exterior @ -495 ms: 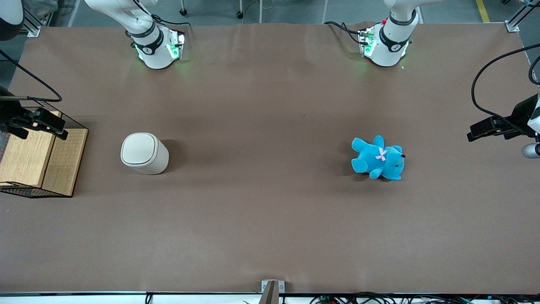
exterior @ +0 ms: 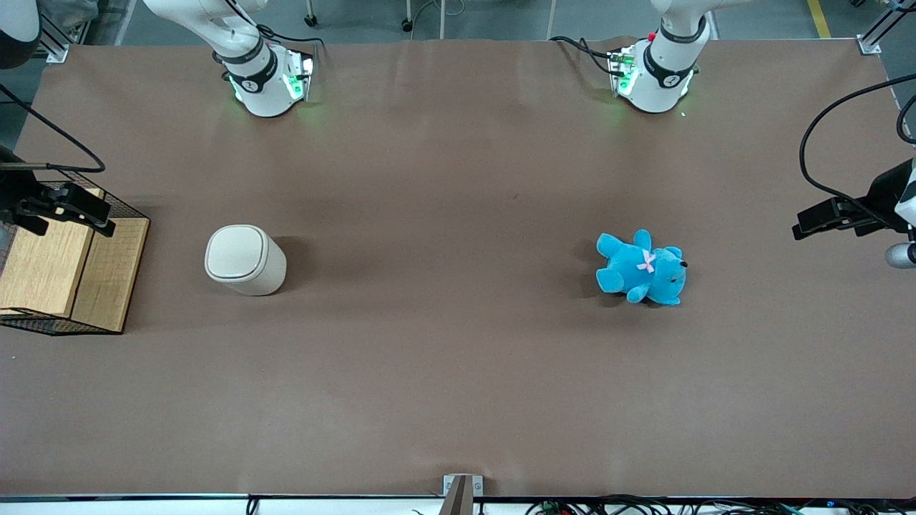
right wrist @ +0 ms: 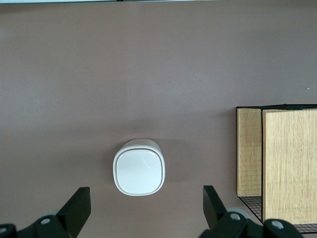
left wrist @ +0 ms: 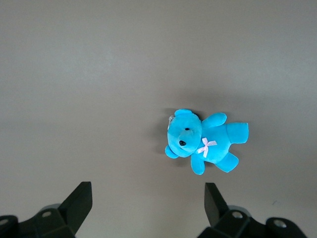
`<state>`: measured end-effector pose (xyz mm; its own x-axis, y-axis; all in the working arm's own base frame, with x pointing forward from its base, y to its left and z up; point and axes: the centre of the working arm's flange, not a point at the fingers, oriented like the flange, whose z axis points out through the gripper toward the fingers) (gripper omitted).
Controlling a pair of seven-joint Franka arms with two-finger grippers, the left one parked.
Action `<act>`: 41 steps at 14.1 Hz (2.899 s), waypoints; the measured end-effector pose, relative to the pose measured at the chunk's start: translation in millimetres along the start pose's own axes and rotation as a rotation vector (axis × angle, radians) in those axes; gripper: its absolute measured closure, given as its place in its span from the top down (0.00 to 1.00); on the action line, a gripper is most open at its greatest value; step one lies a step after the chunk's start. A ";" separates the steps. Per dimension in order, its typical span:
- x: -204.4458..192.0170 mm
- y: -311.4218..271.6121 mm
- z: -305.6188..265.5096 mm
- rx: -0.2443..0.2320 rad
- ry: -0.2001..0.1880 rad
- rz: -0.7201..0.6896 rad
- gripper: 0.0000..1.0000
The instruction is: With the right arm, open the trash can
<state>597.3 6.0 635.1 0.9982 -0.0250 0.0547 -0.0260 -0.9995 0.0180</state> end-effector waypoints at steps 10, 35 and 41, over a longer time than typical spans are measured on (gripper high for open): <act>-8.7 1.4 55.1 -0.006 -0.157 0.002 1.00; -28.7 -67.4 301.4 0.039 -0.448 -0.063 0.01; -27.2 -73.9 323.3 0.032 -0.455 -0.071 0.01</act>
<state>589.7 74.3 309.6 0.9198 0.0451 -0.3899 0.0381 -0.9989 -0.0258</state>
